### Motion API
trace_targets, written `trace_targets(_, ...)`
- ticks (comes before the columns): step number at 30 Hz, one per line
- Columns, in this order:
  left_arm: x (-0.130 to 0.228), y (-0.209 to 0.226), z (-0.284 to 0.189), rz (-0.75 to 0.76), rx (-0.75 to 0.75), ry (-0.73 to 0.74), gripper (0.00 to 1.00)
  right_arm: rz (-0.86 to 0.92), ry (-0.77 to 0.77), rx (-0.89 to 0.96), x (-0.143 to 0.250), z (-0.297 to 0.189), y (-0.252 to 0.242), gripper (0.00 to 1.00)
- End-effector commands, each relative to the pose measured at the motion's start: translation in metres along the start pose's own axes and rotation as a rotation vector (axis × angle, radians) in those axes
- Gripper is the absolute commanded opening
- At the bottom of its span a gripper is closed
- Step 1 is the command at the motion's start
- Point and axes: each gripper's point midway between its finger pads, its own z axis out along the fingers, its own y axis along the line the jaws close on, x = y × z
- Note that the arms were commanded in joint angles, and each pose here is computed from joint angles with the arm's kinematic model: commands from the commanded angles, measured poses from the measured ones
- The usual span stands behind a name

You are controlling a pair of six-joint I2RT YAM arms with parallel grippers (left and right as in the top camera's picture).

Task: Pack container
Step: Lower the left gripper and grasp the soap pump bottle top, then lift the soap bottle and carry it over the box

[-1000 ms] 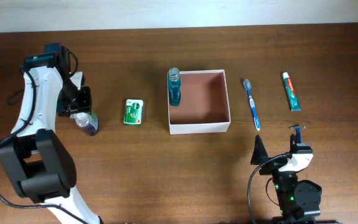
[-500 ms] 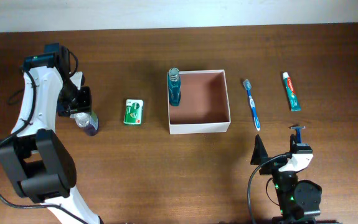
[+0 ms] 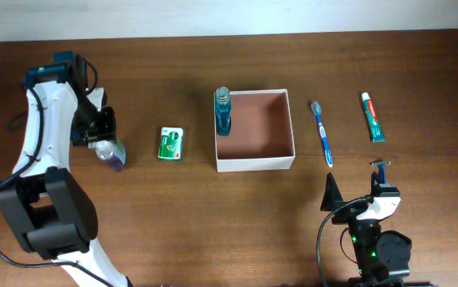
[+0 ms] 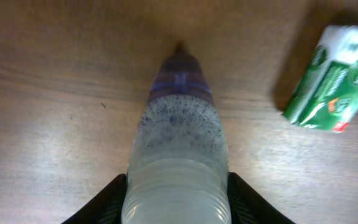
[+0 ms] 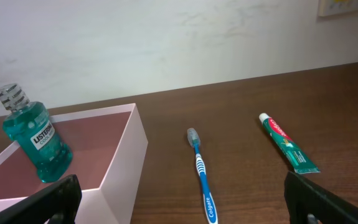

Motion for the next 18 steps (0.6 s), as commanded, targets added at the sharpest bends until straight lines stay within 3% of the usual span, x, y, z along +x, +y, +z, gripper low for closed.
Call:
trace_targets(1, -0.015, -0.007, -0.019, -0.028, 0.049, -0.061, 0.06, -0.004, 0.004, -0.007, 0.002, 0.0, 0.001, 0.98)
trace_targets(10, -0.038, -0.031, -0.101, 0.009, 0.128, -0.234, 0.06, -0.004, 0.004, -0.007, 0.002, 0.0, 0.001, 0.98)
trace_targets(18, -0.043, -0.088, -0.207, 0.127, 0.17, -0.514, 0.06, -0.004, 0.004, -0.007, 0.002, 0.0, 0.001, 0.98)
